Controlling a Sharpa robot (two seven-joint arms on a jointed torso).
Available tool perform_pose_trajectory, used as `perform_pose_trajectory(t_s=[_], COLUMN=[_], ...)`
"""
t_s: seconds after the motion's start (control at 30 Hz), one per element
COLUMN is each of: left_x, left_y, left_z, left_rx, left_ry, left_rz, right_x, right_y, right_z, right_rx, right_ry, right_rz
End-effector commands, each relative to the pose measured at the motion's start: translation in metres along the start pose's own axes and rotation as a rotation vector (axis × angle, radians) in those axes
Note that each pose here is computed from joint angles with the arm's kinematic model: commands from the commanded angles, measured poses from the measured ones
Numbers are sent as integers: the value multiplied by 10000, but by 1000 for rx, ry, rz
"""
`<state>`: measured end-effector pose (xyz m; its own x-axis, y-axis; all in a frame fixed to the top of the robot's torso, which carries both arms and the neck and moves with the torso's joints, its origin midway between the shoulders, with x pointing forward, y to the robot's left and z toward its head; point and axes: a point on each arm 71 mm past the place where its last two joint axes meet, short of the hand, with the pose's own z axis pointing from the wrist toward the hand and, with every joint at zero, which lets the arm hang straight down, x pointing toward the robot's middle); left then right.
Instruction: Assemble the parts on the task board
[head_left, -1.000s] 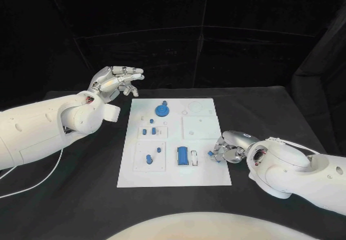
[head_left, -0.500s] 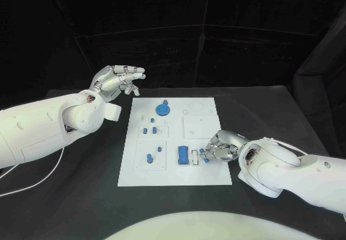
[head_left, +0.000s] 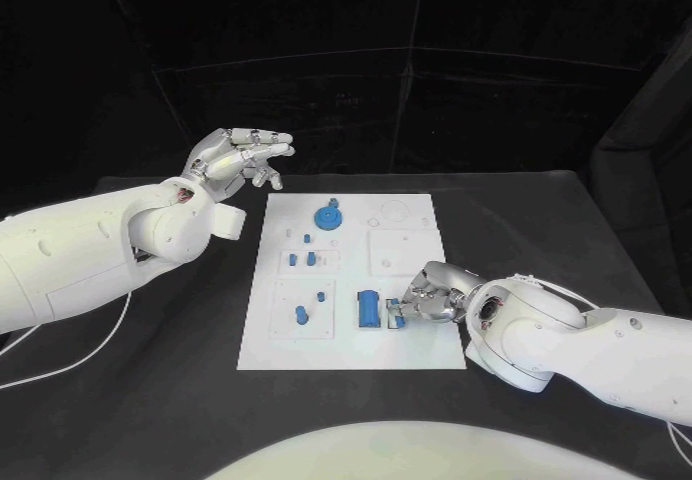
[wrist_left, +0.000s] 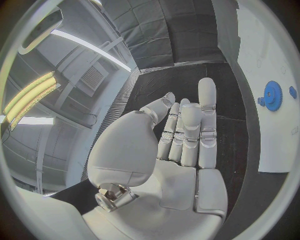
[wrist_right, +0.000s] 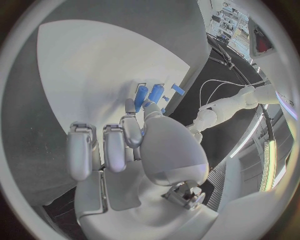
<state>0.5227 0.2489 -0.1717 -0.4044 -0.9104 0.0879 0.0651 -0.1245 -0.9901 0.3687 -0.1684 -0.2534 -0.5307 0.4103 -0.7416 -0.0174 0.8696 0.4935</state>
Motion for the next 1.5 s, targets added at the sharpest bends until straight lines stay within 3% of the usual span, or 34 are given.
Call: perform_pose_trajectory(t_s=[0.03,1.2,1.5], left_x=[13,10,3], left_y=[-18,-21,-21], left_z=[4,-2,-2], left_rx=[10,9,8], left_ry=[10,9,7], left_rz=[-8,-8,-7], right_x=[26,17,33], right_y=[9,60,37], right_z=[8,71,-9], right_rx=[12,-14,-83], right_ry=[32,-7,65], right_rz=[-7,-51,-91])
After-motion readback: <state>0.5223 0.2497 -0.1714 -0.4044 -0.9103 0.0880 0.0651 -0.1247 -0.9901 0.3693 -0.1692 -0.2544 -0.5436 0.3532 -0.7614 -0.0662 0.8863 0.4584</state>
